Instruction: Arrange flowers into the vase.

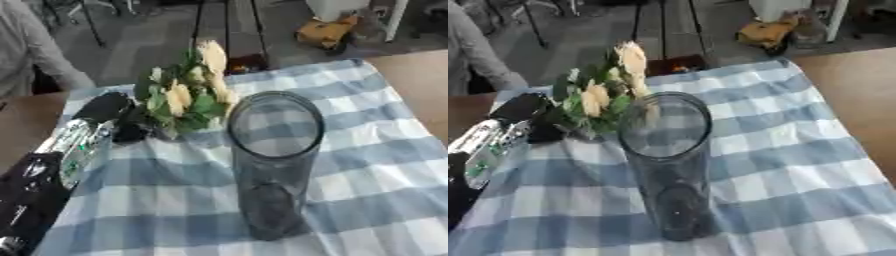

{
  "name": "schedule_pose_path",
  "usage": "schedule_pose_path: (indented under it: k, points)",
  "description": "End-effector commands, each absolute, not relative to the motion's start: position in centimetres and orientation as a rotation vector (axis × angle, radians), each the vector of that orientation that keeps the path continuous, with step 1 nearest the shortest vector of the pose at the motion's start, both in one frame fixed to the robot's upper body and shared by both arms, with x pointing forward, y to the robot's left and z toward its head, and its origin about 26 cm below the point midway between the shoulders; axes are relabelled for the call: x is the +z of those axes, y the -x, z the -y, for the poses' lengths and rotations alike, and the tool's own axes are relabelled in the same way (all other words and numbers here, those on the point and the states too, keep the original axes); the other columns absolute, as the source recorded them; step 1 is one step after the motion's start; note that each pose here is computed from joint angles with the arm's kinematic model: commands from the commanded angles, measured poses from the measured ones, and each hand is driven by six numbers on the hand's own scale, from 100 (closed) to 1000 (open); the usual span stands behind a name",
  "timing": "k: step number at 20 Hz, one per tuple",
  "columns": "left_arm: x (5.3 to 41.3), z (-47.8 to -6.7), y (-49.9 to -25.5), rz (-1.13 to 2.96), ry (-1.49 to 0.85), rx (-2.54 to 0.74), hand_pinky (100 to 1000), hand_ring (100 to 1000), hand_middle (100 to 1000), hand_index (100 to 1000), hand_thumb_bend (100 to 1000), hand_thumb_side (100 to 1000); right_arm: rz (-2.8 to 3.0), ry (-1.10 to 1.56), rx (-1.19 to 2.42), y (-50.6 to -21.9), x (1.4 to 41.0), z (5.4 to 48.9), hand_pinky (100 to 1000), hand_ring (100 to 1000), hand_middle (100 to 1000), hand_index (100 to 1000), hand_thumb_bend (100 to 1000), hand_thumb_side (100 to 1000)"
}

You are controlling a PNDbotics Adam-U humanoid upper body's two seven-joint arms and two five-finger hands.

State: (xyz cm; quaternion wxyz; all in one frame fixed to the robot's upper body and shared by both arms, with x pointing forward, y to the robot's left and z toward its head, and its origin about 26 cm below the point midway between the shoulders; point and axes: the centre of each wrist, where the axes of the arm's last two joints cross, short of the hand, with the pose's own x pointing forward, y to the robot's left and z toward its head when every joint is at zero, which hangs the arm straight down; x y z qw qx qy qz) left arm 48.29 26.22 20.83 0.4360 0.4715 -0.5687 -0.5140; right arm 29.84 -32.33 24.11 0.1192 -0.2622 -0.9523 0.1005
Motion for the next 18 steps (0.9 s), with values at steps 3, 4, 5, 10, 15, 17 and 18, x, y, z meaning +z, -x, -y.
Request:
schedule_pose_path:
  k: [3,4,5,10,15,17,18]
  points:
    - [23.9,-27.1,-47.9,1.481,-1.172,-1.209,100,100,100,179,100,791,2.808,0.780,0.290,-29.5,24.9,32.4,819,808,507,814,100,748]
    - [24.1,-27.0,-47.8,1.491,-1.171,-1.202,100,100,100,178,100,793,2.808,0.780,0.289,-29.5,24.9,32.4,819,808,507,813,100,748]
    - [24.3,-26.9,-47.7,1.502,-1.170,-1.196,100,100,100,174,100,793,2.808,0.779,0.287,-29.5,24.9,32.4,819,809,507,813,100,747]
    - [25.4,-26.5,-47.3,1.556,-1.178,-1.162,100,100,100,161,100,790,2.807,0.777,0.277,-29.5,24.8,32.4,819,810,508,813,100,748]
    - [26.4,-26.0,-46.8,1.631,-1.150,-1.092,100,100,100,145,100,782,2.808,0.777,0.269,-29.5,24.9,32.4,819,809,508,813,100,748]
    - [27.1,-25.7,-46.5,1.696,-1.119,-1.031,100,100,100,113,100,742,2.809,0.775,0.265,-29.5,24.9,32.4,819,809,509,813,100,747]
    - [27.3,-25.6,-46.3,1.726,-1.099,-1.000,100,100,100,113,100,742,2.809,0.775,0.263,-29.5,24.9,32.4,819,809,509,813,100,747]
